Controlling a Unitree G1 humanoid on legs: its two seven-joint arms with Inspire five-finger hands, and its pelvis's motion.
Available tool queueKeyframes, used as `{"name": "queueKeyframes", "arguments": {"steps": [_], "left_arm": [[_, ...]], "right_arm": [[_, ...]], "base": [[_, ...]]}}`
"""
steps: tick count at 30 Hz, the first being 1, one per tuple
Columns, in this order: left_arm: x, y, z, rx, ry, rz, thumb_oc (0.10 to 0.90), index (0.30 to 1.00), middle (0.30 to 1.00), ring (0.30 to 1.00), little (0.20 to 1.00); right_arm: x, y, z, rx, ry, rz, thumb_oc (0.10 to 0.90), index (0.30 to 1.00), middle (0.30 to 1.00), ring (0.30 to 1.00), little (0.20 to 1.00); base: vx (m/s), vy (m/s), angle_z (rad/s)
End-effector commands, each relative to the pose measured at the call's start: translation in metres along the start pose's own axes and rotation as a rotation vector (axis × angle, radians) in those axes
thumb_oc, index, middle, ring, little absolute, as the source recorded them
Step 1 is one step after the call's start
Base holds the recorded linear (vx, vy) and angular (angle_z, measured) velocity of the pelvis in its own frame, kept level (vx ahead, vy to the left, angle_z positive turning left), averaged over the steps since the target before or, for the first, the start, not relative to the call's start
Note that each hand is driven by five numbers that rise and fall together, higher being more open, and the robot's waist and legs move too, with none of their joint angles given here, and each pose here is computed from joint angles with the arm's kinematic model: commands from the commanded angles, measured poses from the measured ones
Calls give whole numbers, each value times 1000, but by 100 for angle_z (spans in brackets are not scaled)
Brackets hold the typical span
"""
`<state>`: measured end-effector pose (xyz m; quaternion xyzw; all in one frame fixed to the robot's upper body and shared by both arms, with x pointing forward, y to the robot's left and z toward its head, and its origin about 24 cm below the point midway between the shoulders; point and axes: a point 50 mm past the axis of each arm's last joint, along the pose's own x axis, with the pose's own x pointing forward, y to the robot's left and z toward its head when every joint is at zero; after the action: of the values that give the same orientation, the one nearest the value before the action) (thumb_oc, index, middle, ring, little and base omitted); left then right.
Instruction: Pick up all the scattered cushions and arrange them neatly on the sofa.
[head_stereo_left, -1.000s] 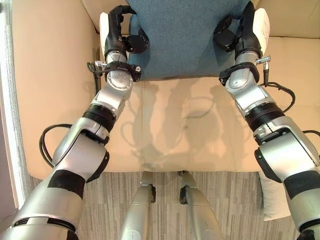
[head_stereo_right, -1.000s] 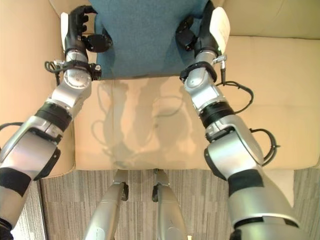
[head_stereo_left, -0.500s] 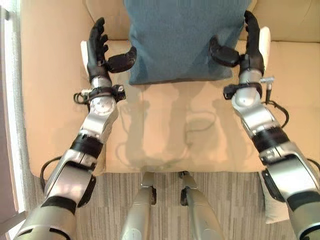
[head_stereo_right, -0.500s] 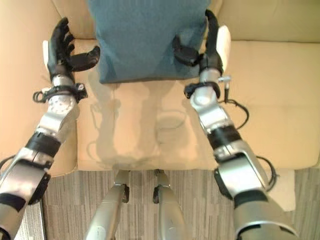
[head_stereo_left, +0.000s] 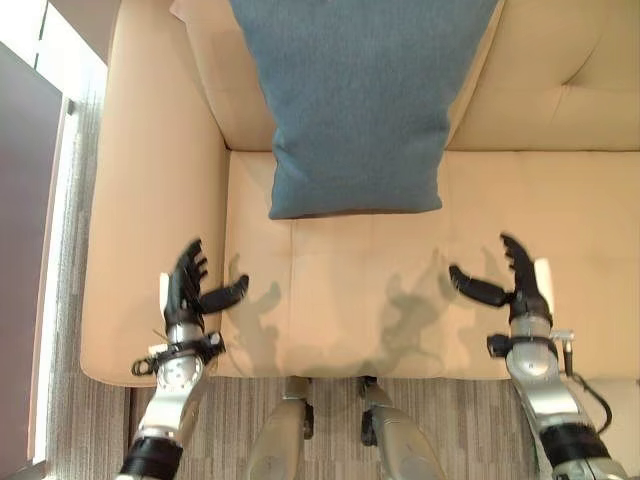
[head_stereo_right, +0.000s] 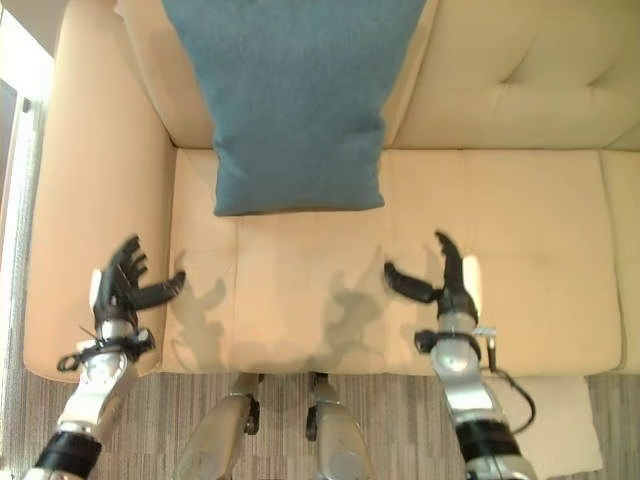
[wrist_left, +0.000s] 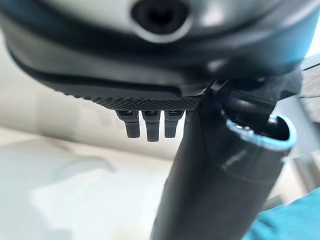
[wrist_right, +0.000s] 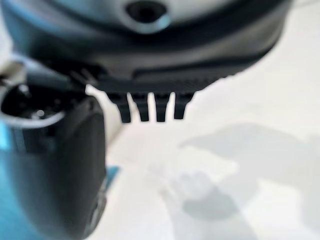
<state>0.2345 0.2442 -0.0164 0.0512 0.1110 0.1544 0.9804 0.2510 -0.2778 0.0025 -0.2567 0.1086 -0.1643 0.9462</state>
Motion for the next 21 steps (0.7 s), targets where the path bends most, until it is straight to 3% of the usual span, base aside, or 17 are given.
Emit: {"name": "queueKeyframes", "arguments": {"steps": [1,3,6,10,21], "left_arm": [[-18,16,-43,177,141,-33,800,900,900,900,900],[-26,19,-59,186,213,-26,800,900,900,900,900],[-67,27,-124,275,530,-37,800,900,900,900,900],[-99,35,-158,315,738,-18,800,900,900,900,900],[-77,16,-146,304,671,-42,800,900,900,900,900]], "right_arm": [[-16,9,-24,-11,29,70,800,900,900,900,900],[-20,14,-32,-21,63,95,800,900,900,900,900],[-41,28,-71,-97,223,178,800,900,900,900,900],[-56,36,-94,-172,319,245,800,900,900,900,900],[-52,28,-109,-272,415,244,800,900,900,900,900]], "base": [[0,0,0],[8,-29,-4],[19,-54,-1],[-7,-72,2],[-186,-4,11]]}}
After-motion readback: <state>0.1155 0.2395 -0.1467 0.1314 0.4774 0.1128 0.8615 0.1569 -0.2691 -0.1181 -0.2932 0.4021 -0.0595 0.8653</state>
